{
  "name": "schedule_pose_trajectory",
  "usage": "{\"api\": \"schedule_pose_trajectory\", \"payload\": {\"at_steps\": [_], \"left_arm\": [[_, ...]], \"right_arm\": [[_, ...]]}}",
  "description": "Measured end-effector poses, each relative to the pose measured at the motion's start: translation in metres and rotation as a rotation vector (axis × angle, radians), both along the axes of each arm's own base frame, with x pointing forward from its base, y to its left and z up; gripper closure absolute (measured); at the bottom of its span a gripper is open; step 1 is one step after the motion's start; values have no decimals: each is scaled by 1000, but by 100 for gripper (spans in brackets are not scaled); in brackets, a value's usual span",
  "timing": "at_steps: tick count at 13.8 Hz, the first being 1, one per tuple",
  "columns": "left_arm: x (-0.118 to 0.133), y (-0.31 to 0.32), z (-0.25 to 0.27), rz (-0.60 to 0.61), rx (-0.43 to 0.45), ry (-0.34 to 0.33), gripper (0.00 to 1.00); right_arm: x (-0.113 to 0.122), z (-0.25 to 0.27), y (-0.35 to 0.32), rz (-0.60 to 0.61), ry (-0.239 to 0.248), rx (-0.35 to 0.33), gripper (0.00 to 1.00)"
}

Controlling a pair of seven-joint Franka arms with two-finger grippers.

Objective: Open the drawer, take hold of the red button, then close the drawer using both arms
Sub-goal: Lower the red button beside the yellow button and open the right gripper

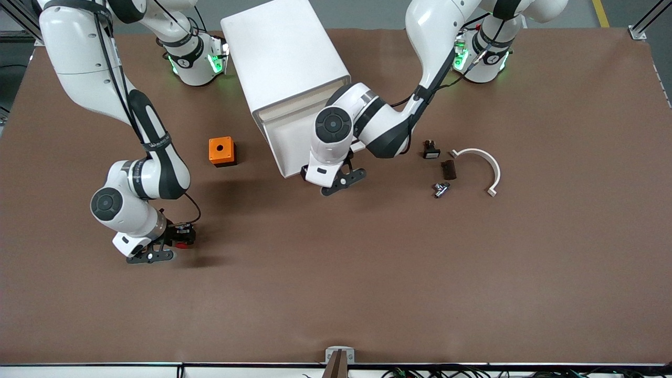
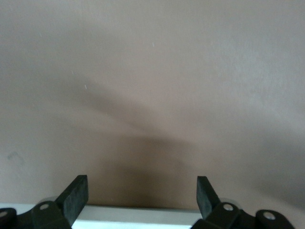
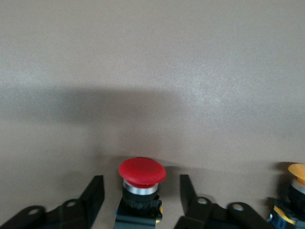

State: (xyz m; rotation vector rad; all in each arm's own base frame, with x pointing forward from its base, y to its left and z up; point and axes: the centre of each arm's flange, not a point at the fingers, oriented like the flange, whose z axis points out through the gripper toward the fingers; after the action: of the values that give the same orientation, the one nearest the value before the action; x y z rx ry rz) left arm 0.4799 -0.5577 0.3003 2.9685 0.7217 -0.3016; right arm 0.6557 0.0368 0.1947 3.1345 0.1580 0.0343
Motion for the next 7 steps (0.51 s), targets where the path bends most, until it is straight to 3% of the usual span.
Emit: {"api": "schedule_pose_trajectory", "payload": {"at_steps": [2,7], "left_arm": [[-14,-11,0,3,-19,29,0],[-42,-30,-4,3,-61,108,0]], "right_arm": [[6,19,2,2,50,2,2],[8,136,4,-66,150,12,0]]}}
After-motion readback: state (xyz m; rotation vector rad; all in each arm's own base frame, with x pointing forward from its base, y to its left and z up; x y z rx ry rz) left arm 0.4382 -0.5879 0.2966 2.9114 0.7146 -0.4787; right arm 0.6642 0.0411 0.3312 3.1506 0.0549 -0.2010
